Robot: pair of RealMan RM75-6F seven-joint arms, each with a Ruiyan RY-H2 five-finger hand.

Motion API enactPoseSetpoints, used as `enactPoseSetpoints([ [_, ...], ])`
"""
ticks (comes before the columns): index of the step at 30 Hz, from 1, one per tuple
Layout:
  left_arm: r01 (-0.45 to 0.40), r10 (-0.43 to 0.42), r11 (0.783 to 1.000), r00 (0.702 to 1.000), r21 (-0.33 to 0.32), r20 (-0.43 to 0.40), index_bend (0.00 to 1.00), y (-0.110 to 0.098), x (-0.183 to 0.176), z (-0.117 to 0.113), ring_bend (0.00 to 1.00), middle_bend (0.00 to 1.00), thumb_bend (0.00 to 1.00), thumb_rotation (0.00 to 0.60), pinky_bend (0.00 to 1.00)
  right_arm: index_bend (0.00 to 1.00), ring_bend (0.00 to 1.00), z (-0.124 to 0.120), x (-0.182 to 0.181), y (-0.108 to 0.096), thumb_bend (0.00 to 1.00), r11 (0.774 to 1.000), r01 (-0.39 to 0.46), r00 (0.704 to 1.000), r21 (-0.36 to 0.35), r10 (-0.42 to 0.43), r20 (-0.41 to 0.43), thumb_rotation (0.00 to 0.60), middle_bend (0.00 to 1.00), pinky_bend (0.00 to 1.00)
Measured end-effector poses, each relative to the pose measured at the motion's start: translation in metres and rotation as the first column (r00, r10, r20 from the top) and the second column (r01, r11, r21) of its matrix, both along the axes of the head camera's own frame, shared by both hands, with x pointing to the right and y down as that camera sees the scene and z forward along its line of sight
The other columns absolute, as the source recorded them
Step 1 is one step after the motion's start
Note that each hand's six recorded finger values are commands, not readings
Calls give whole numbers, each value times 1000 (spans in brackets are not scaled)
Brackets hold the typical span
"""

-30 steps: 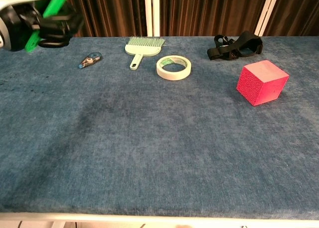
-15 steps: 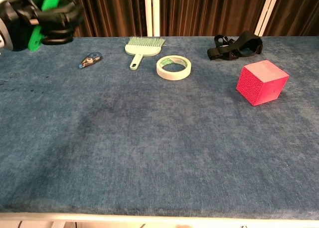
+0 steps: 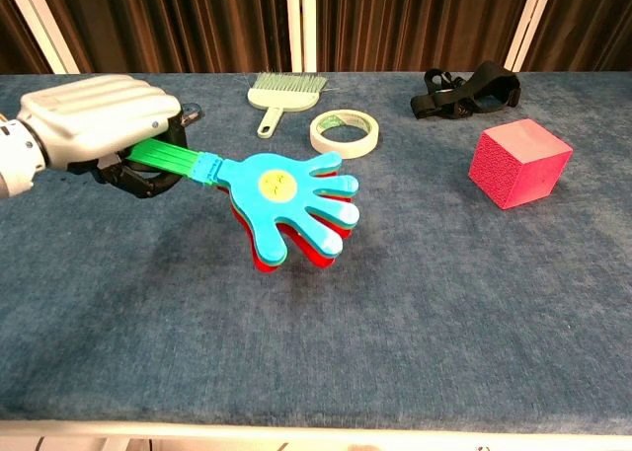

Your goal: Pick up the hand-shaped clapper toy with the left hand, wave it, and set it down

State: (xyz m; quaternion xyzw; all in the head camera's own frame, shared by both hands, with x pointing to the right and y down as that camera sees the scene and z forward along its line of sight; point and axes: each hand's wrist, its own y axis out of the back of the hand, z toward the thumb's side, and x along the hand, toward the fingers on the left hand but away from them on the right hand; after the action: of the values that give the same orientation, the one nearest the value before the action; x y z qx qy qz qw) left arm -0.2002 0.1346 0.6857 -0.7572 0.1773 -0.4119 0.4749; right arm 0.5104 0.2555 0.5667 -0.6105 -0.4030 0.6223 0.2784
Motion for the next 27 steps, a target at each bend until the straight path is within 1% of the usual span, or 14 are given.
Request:
enactPoseSetpoints([
  [5,55,-65,993,994,-107,-90,1000,4,19,7,1000,1000,626,600,1000,0,0,3,-2,1,215,1000,3,1000,-9,-3,3,600,0,0],
  [8,73,-91,988,987,-136,-135,1000,7,35,12,1000,1000,509,600,1000,0,0,1,0,0,215,1000,-2,1000,-3,2,1,600,0,0],
  [9,76,-96,988,985,-136,-142,978,8,38,14,978,995,455,579,987,0,0,0,1,0,216,1000,-4,1000,-2,4,0,600,0,0],
  [10,80,-100,987,984,-138,-147,907,9,41,16,920,951,399,534,939,0,0,0,2,0,216,1000,-6,1000,-1,6,-1,600,0,0],
  [11,82,-103,986,983,-145,-149,804,10,44,19,838,878,352,489,868,0,0,-1,3,0,216,1000,-7,1000,0,7,-1,600,0,0],
  [12,82,-104,985,984,-151,-145,664,10,44,21,723,773,305,435,759,0,0,-1,4,0,216,1000,-8,1000,0,8,-3,600,0,0],
  [13,80,-102,985,985,-156,-138,513,10,45,22,590,644,259,386,618,0,0,-2,4,0,216,1000,-10,1000,2,10,-3,600,0,0],
  [15,71,-89,986,989,-153,-118,199,10,45,24,241,325,176,294,235,0,0,-3,5,-1,216,1000,-12,1000,7,12,0,600,0,0],
  [17,68,-81,990,992,-125,-99,44,6,44,22,48,97,131,268,40,0,0,-5,5,-2,216,1000,-13,1000,14,13,2,600,0,0],
  [18,71,-82,991,992,-114,-95,7,4,43,21,6,26,111,264,2,0,0,-5,6,-2,216,1000,-14,1000,16,14,2,600,0,0],
  [19,76,-86,992,992,-102,-97,0,1,42,18,0,4,101,261,0,0,0,-5,6,-2,216,1000,-15,1000,15,15,2,600,0,0],
  [23,109,-115,993,985,-49,-130,0,-10,31,5,0,0,66,276,0,0,0,-3,3,-3,216,1000,-12,1000,12,12,4,600,0,0],
  [26,128,-128,992,985,-4,-120,0,-17,13,-7,0,0,65,389,0,0,0,-4,0,-4,216,1000,-5,1000,16,5,8,600,0,0],
  [27,133,-132,991,985,8,-109,0,-18,5,-10,0,0,65,440,0,0,0,-4,-2,-4,216,1000,-2,1000,20,2,8,600,0,0],
])
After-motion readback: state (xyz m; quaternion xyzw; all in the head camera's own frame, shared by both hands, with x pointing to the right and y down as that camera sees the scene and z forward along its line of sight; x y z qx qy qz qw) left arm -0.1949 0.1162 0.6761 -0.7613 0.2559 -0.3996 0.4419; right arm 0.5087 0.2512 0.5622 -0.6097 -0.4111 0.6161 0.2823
